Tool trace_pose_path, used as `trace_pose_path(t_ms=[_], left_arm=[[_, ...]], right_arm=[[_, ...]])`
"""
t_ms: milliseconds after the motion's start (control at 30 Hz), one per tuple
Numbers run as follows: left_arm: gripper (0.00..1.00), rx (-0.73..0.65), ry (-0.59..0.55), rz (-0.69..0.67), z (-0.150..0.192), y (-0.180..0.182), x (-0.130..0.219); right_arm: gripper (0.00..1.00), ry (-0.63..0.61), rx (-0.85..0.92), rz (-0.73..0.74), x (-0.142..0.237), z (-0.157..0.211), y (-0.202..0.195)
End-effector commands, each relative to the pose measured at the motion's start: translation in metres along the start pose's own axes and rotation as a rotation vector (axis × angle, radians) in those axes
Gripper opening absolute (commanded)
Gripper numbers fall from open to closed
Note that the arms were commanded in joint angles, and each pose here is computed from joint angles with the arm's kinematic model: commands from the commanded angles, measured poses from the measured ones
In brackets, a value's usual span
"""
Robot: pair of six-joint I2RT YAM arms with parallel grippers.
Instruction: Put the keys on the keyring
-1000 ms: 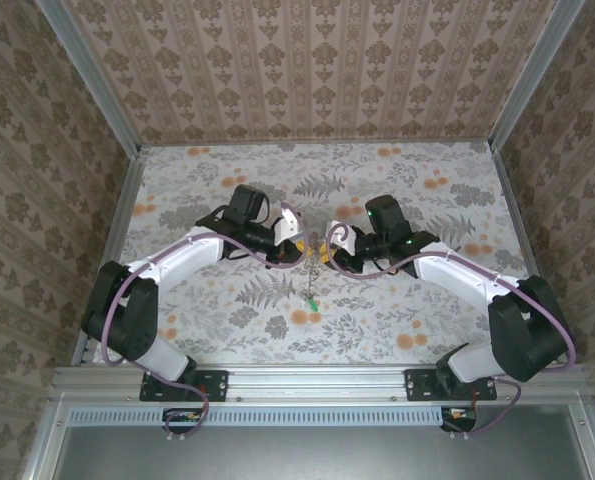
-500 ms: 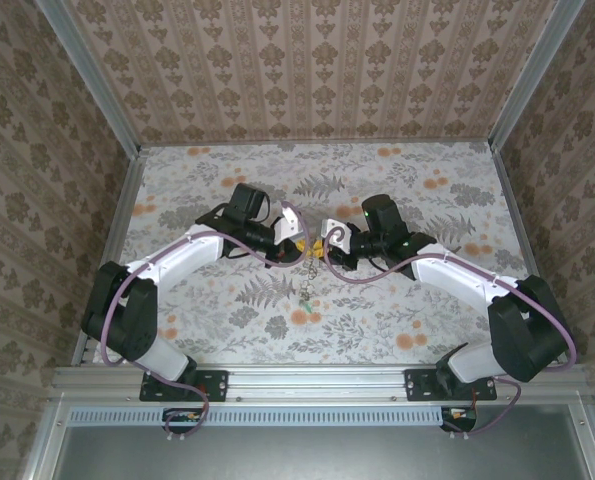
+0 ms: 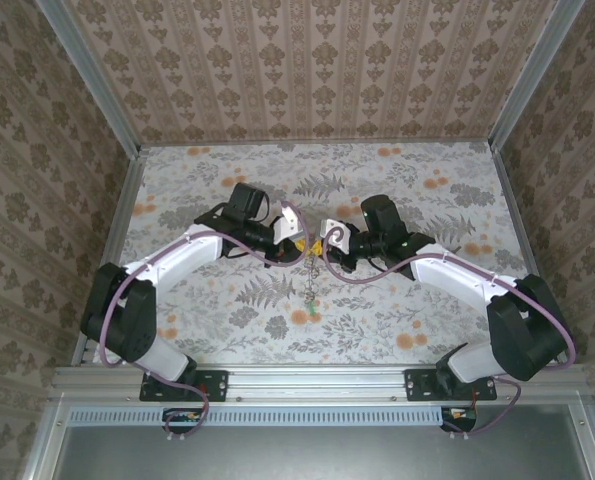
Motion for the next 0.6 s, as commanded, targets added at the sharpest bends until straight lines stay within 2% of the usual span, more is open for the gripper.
trace_pose_path(t_ms=[0,133,267,567], left_arm=[[0.13,-0.063,-0.099,0.003,-0.009,-0.006,0.013],[0.19,-0.019,-0.157,0.011,0.001,0.002,0.017],[0.2,-0.007,-0.199,0.032,0.002,0.007,0.018],[0.24,0.0,-0.221,0.079,-0.001,0.011,0.015]], right_arm=[[0.0,-0.082,-0.033,0.032,0.002,0.002,-0.005],[0.0,-0.175,-0.08,0.042,0.006,0.002,-0.009],[0.0,-0.236,-0.119,0.063,0.006,0.005,-0.011],[0.0,-0.319,-0.181,0.092,0.002,0.009,-0.016]])
Point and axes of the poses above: each hand's point on the last joint's axis, 136 mm out from that joint toward the fingers, its own x axis back along the fingers, its own y axis along the line the jaws close on, z = x × y, the point moved 10 cm from there along x, back along the fingers, and after that the axes turned 10 degrees about x, right-handed, at the moved point
